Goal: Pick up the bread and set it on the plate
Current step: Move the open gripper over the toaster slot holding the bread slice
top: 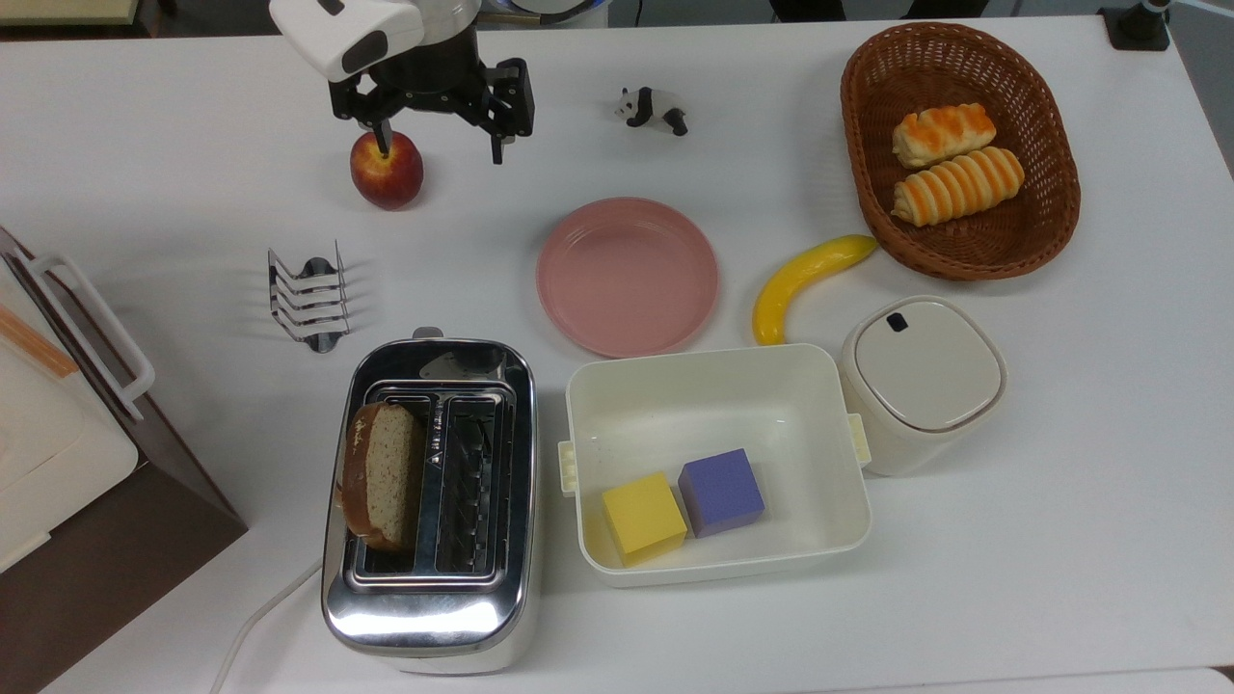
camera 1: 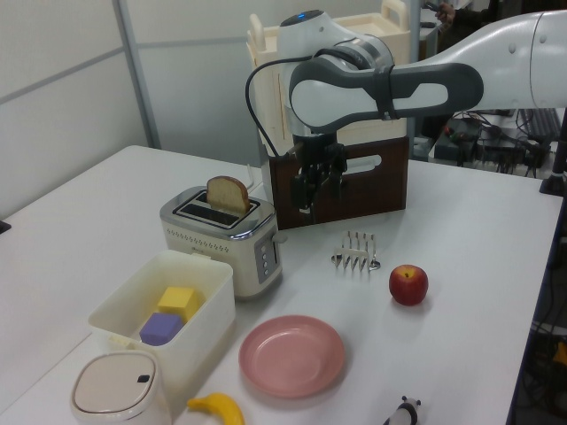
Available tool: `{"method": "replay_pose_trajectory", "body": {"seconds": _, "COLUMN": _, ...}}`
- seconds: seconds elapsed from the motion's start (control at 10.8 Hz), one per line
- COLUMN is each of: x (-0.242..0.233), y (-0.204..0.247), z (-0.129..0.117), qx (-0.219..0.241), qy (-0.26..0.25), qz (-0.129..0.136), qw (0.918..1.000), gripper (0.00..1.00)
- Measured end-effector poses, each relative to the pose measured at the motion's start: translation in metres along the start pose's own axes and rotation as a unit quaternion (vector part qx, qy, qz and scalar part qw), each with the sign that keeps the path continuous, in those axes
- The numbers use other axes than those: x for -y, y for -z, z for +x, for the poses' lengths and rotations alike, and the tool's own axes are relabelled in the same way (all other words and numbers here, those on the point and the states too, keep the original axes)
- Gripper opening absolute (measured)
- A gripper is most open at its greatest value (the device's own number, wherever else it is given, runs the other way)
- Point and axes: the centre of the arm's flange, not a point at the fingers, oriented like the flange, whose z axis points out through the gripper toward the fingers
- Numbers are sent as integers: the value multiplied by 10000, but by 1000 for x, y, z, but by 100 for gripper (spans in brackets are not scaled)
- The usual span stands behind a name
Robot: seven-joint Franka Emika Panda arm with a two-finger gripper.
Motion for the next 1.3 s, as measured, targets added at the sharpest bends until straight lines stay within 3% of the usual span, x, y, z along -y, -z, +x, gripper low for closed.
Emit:
{"method": "replay_pose_trajectory", "body": {"seconds": 0.28, "x": 0, "y": 3, "z": 3, "qx": -132, "qy": -7, "qz": 31, "qw": 9999, "gripper": 100}}
{"method": "replay_pose_trajectory", "body": {"seconds": 0.83, "x": -3, "y": 24, "z": 15, "qx": -828, "qy": -74, "qz": 152, "qw": 9964, "gripper": 100}}
{"method": "replay_pose_trajectory", "body": {"seconds": 1.02, "x": -2, "y": 31, "z": 25, "qx": -1307, "qy": -179, "qz": 209, "qw": 9910, "gripper": 100}}
{"method": "replay_pose_trajectory", "body": {"seconds": 1.3, "x": -2, "y": 21, "z": 58, "qx": -2308, "qy": -505, "qz": 273, "qw": 9713, "gripper": 100}}
